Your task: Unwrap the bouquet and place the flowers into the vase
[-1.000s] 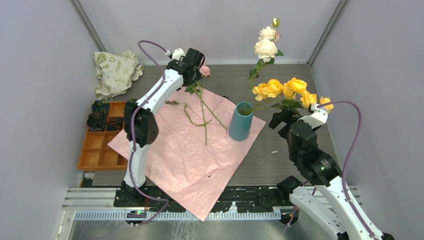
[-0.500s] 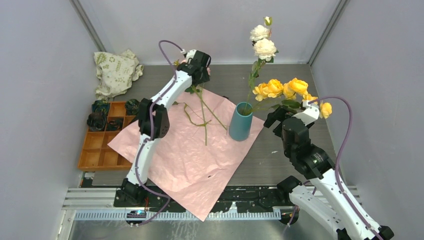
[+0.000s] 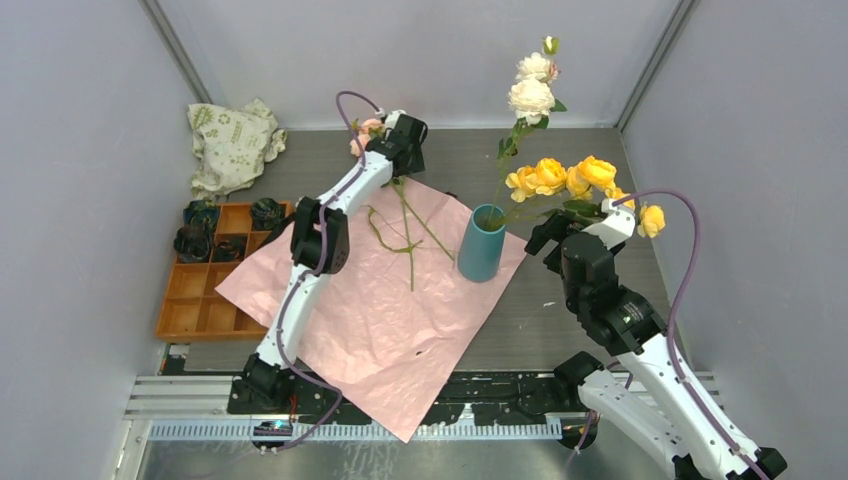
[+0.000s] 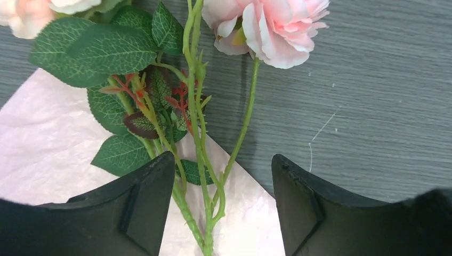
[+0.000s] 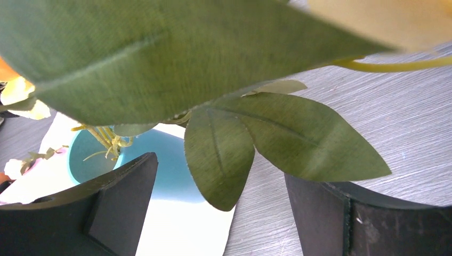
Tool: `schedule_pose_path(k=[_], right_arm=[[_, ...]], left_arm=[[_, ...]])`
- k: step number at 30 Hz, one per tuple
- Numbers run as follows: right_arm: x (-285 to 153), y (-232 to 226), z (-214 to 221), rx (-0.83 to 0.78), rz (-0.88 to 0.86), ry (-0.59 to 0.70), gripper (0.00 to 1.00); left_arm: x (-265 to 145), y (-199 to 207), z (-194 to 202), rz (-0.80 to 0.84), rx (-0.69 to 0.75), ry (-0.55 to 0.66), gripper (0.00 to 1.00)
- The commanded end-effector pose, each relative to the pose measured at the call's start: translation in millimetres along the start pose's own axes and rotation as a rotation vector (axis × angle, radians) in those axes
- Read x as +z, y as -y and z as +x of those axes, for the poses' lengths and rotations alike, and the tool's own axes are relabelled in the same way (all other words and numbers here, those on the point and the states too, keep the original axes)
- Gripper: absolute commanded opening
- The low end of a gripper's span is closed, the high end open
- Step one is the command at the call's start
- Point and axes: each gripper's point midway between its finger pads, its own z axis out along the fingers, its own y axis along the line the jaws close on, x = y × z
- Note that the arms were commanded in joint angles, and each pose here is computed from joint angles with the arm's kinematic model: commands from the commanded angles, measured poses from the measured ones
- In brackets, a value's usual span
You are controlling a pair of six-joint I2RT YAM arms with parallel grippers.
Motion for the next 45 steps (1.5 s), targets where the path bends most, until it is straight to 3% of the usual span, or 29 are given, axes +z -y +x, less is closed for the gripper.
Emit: schedule_pose_path(k=[1, 8, 19, 28, 37, 45], right_arm=[[2, -9, -12, 0.029, -0.017, 0.038, 0.94], [2, -8, -11, 0.028, -0.017, 0.035, 0.94], [1, -9, -8, 0.043, -0.024, 0.025, 0.94], [1, -12, -5, 0.06, -0.041, 0.013, 0.94], [-4, -15, -1, 0.101, -0.07, -0.01, 0.93], [-12, -8, -3, 0.123, -0.067, -0.003, 0.93]], left_arm=[[2, 14, -19, 0.047, -0.018, 0.064, 0.65], [15, 9, -1, 0.028, -0.006, 0.031, 0.54], [-1, -22, 34, -0.052, 0.025, -0.069, 0.01], [-52, -61, 66, -0.079, -0.004, -0.126, 0.0], [-112, -55, -1, 0.009, -0.03, 0.033, 0.0], [-140, -45, -34, 0.079, -0.068, 0.119, 0.0]])
